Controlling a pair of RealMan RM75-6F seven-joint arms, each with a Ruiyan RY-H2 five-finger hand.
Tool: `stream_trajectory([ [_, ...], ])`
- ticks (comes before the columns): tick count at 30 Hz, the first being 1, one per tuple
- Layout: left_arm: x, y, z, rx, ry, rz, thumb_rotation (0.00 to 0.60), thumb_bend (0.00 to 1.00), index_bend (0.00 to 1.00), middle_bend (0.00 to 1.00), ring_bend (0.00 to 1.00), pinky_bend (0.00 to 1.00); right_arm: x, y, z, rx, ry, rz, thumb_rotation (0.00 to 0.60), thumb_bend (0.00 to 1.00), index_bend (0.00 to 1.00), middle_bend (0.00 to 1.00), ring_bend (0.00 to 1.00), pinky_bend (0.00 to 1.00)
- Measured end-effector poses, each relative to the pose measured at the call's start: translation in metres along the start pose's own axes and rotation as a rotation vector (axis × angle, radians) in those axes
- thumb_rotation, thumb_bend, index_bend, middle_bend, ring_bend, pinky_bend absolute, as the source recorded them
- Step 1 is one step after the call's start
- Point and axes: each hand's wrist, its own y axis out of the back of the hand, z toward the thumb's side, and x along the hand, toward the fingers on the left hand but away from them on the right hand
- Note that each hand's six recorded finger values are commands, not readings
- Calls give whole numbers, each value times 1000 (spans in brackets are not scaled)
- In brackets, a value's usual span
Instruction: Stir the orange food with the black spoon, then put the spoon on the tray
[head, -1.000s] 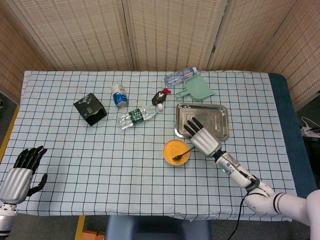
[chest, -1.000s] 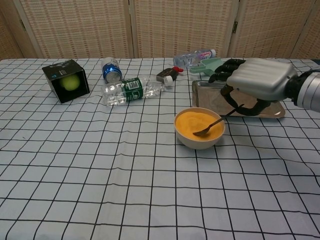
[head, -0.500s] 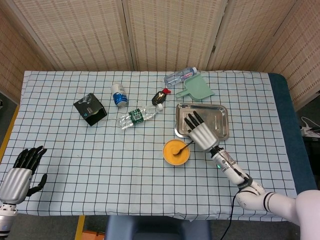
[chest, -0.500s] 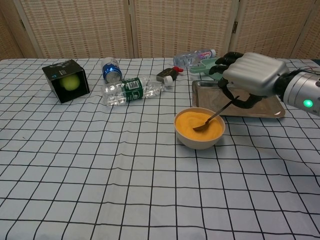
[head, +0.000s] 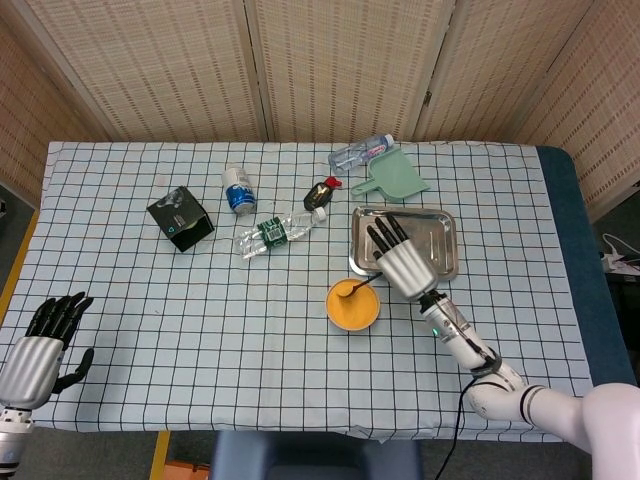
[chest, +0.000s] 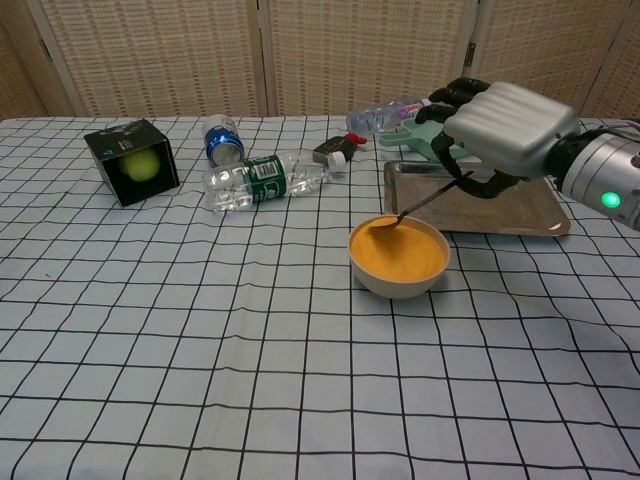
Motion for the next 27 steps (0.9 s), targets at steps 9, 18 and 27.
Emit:
stream_trajectory([
  [9, 0, -1, 1, 5, -2, 0, 600, 463, 0, 0, 0, 36, 10, 2, -2, -5, 21, 9, 600, 647, 1000, 125, 0, 0],
  [18, 0, -1, 2, 7, -2, -1, 600, 464, 0, 0, 0, 36, 31, 1, -4, -36, 57, 64, 600, 647, 1000, 125, 0, 0],
  [27, 0, -2, 5, 8, -10, -4, 600, 463, 0, 0, 0, 36, 47, -11, -2, -61, 86, 171, 600, 647, 1000, 125, 0, 0],
])
